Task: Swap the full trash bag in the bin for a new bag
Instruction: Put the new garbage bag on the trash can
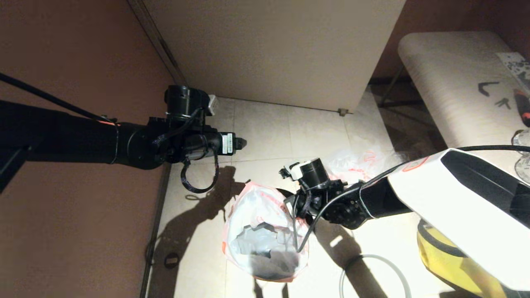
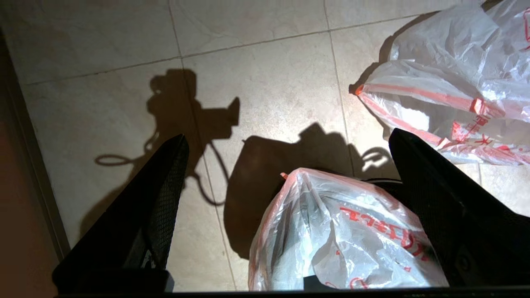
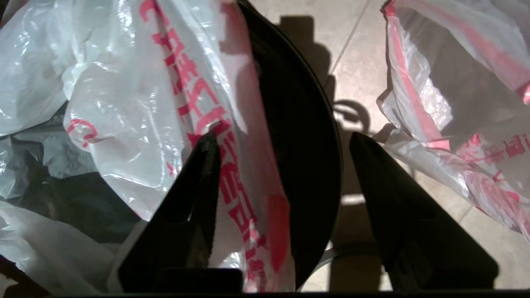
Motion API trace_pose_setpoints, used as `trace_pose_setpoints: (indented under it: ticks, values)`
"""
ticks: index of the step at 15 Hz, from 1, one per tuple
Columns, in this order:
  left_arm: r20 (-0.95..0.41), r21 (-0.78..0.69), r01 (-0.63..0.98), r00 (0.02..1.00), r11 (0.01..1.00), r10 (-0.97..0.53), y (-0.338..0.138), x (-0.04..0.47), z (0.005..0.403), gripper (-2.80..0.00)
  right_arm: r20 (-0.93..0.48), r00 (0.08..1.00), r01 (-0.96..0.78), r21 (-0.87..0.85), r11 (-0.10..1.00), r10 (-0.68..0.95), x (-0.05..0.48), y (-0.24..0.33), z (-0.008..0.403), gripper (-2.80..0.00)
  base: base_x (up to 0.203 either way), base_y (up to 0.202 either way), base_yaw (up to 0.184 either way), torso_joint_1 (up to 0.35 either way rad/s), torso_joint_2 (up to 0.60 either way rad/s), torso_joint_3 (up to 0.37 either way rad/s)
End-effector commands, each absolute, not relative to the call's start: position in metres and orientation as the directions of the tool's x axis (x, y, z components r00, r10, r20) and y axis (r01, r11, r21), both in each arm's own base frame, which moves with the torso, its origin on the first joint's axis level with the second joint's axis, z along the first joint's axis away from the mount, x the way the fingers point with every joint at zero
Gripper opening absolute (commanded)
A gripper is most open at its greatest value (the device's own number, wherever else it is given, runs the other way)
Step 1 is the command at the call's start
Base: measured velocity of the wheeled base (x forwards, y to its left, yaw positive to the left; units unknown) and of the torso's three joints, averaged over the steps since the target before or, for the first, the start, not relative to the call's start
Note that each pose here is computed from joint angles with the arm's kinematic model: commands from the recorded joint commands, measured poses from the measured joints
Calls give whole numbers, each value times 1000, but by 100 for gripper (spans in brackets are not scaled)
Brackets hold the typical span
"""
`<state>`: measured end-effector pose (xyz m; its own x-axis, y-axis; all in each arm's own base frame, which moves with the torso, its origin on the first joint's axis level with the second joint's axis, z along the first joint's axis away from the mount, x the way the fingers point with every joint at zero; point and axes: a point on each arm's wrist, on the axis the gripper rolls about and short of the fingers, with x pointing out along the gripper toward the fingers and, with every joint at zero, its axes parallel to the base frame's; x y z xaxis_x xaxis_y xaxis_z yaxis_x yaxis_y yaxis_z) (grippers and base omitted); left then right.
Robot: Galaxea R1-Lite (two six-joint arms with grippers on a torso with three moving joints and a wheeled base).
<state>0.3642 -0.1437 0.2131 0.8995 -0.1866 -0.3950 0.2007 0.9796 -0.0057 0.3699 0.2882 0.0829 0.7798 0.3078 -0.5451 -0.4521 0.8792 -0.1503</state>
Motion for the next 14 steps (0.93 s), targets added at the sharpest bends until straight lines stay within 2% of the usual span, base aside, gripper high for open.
trace_pose_setpoints:
  ticks: [1,2,3,10,11,14]
  values:
    - [-386,-8,199,904,980,-187,-144,364,215,0,-559,772,-459,-162,873,303,371,292,72,0,0,0,0,0,0,0]
    - [-382,-11,198,905,980,-187,-144,365,215,0,-560,771,-460,-164,872,302,371,292,71,0,0,0,0,0,0,0]
    - [-378,-23,195,906,980,-189,-144,366,216,-280,-561,774,-456,-170,874,294,370,292,71,0,0,0,0,0,0,0]
    - [-366,-51,179,912,982,-185,-143,367,220,-280,-580,772,-438,-191,878,259,368,288,63,0,0,0,0,0,0,0]
    - [-367,-51,179,911,982,-185,-143,367,219,-280,-586,770,-437,-195,878,254,368,287,61,-280,0,0,0,0,0,0]
    - [-365,-53,175,913,983,-182,-141,368,221,-280,-580,777,-426,-202,882,243,368,286,64,-280,0,0,0,0,0,0]
